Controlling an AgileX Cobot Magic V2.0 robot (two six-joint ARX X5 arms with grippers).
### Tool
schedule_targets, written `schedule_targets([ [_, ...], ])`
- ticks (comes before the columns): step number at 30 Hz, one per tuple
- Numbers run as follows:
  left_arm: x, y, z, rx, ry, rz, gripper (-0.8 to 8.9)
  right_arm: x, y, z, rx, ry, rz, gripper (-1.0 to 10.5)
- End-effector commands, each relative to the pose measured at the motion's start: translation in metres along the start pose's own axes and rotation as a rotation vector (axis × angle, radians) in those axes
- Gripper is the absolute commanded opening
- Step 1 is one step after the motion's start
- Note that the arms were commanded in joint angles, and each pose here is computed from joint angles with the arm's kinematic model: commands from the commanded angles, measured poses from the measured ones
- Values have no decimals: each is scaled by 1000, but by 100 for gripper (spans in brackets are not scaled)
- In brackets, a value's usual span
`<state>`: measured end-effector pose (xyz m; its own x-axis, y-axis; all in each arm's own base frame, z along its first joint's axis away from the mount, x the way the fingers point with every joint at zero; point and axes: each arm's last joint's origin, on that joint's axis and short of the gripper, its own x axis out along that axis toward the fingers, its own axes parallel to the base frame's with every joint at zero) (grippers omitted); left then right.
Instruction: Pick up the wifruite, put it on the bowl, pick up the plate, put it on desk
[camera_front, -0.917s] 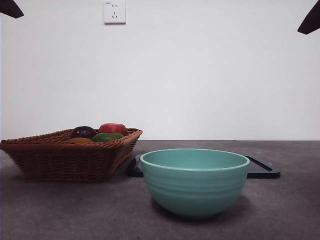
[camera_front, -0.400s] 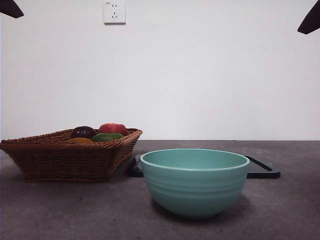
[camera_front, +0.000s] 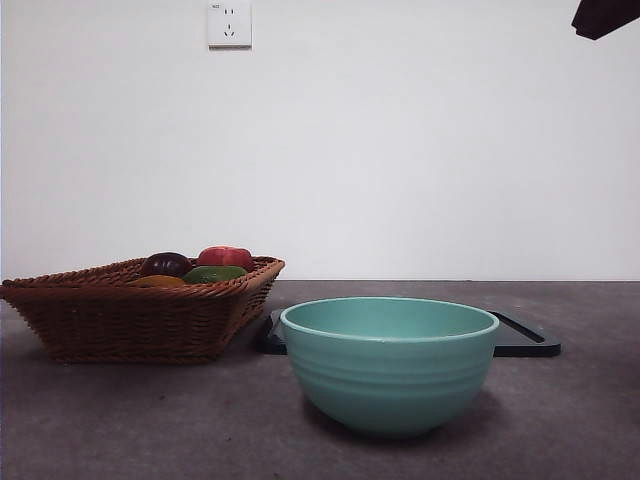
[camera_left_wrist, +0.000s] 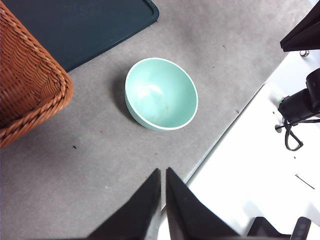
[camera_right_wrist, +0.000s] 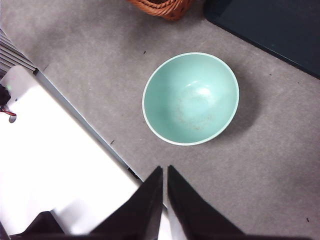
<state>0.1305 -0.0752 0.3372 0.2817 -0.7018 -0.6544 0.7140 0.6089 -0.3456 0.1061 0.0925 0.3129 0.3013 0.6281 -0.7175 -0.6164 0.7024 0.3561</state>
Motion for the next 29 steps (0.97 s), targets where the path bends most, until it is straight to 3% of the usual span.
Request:
schedule_targets([
  [1,-1,-1,3,24,-7,-8,10,-2,3,4,-24,-11,10,6],
  [17,-1,-1,3,24,-7,-8,10,-2,3,4,-24,-11,10,5],
  [22,-5,-2,5,76,-56,14,10,-2,3,4,-24,-11,10,6],
  [25,-18,-2,10,175,-181,90,10,-2,3,4,-24,-11,10,5],
  [29,-44,2,18,345,-486,250,10,-2,3,4,-24,-11,10,5],
])
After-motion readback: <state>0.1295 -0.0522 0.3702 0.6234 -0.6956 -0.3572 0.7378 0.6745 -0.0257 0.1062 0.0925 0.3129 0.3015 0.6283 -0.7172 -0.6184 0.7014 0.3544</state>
